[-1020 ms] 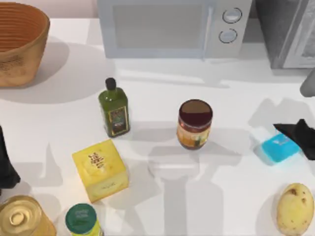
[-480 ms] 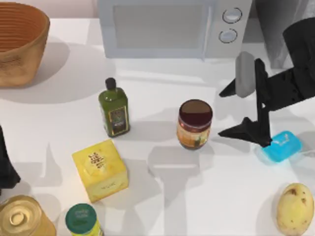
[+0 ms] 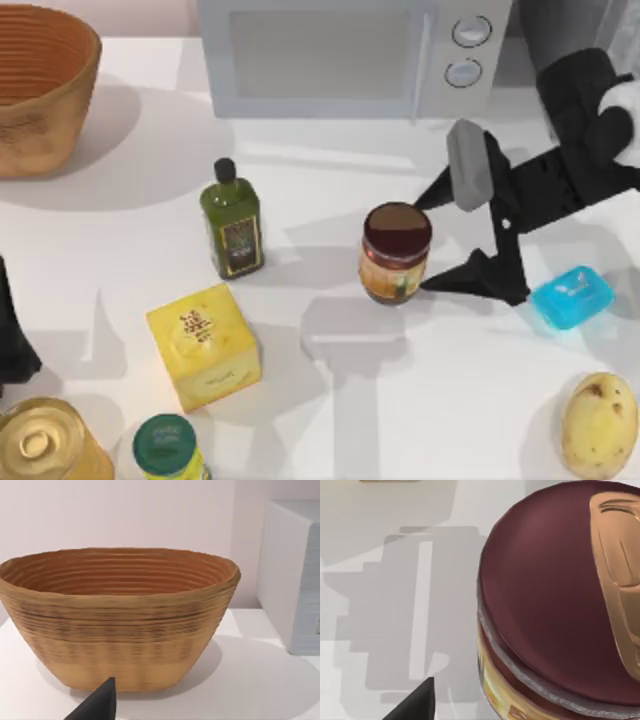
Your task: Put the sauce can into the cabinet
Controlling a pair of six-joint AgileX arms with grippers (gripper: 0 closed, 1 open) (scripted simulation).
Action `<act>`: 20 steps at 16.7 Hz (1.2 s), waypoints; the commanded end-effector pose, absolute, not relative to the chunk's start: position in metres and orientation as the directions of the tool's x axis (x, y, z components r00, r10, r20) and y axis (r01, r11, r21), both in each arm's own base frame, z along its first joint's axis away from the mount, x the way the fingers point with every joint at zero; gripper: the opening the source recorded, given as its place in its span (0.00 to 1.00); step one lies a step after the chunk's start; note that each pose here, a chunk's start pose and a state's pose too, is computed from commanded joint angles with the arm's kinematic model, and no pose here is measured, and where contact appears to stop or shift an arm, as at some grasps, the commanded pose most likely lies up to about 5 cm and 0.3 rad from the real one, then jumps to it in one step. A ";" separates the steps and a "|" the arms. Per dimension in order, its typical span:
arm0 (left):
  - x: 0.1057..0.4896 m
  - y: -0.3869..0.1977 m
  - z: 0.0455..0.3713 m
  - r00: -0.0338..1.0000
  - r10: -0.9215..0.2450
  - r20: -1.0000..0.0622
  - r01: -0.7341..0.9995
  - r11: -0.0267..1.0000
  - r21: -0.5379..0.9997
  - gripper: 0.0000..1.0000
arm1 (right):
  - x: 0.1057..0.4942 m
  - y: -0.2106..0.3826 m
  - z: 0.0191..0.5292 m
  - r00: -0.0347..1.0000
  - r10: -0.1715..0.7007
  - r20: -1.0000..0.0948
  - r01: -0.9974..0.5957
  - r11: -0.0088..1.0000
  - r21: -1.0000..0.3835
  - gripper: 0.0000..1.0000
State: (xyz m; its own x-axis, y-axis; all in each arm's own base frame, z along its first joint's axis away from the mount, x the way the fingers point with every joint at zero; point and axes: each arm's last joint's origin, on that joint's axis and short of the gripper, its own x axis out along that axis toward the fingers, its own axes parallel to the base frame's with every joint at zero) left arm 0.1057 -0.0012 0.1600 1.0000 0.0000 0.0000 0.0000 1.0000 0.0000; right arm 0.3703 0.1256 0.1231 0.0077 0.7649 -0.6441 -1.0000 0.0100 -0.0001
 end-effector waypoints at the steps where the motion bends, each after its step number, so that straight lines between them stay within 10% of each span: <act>1: 0.106 -0.001 0.160 1.000 0.000 0.000 0.000 1.000 0.000 1.00 | 0.370 0.123 0.123 0.013 0.764 -0.645 -1.000 0.017 0.000 1.00; 16: 0.106 -0.001 0.160 1.000 0.000 0.000 0.000 1.000 0.000 1.00 | 0.371 0.172 0.084 0.008 0.765 -0.644 -1.000 0.010 0.000 1.00; 20: 0.106 -0.001 0.160 1.000 0.000 0.000 0.000 1.000 0.000 1.00 | 0.371 0.172 0.084 0.008 0.765 -0.644 -1.000 0.010 0.000 0.70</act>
